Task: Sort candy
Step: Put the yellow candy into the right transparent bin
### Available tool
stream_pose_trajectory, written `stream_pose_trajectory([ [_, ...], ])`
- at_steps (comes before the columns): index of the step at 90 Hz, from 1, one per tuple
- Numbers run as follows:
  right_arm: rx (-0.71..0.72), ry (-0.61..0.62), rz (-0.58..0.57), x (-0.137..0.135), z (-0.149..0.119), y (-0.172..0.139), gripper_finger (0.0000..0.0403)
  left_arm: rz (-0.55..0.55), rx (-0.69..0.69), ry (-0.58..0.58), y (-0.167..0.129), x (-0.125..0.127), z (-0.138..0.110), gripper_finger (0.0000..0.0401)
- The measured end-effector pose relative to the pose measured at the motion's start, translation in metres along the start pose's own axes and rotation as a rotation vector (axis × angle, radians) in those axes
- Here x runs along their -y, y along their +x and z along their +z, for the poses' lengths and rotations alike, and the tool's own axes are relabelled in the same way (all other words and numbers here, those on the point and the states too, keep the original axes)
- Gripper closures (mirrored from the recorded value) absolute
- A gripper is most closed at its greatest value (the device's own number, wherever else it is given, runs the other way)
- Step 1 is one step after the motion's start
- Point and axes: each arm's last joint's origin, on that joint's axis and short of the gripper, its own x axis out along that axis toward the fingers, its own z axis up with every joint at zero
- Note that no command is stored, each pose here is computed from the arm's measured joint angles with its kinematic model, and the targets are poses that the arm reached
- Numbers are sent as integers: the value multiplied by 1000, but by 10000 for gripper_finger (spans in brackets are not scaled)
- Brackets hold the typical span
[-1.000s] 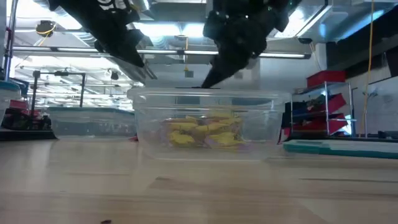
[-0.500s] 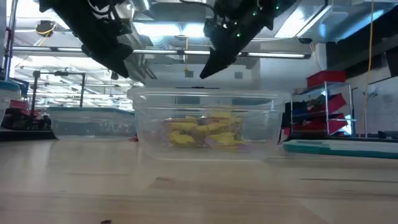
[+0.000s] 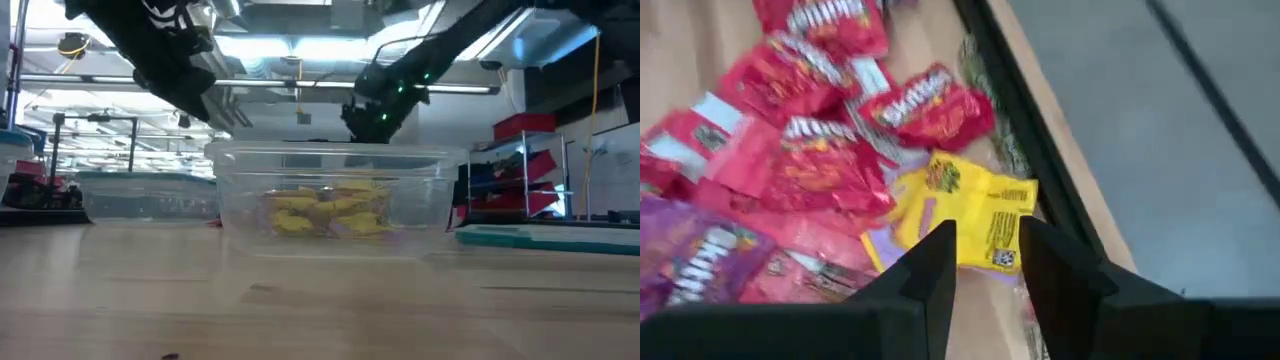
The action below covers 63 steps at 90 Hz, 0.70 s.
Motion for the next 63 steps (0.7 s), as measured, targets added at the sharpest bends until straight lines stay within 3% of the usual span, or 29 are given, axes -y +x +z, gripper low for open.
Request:
stream_pose_trajectory([
  [22,-148,-170,38,3,-2,35,272,-10,59,-23,0,1,8,401],
  [40,-214,-259,-23,0,-7,54,235,-9,60,-22,0,1,8,401],
  [52,-241,-290,-24,-4,-12,65,239,-10,70,-33,0,1,9,401],
  [63,-264,-331,-26,-5,-15,71,266,-12,73,-40,0,1,10,401],
])
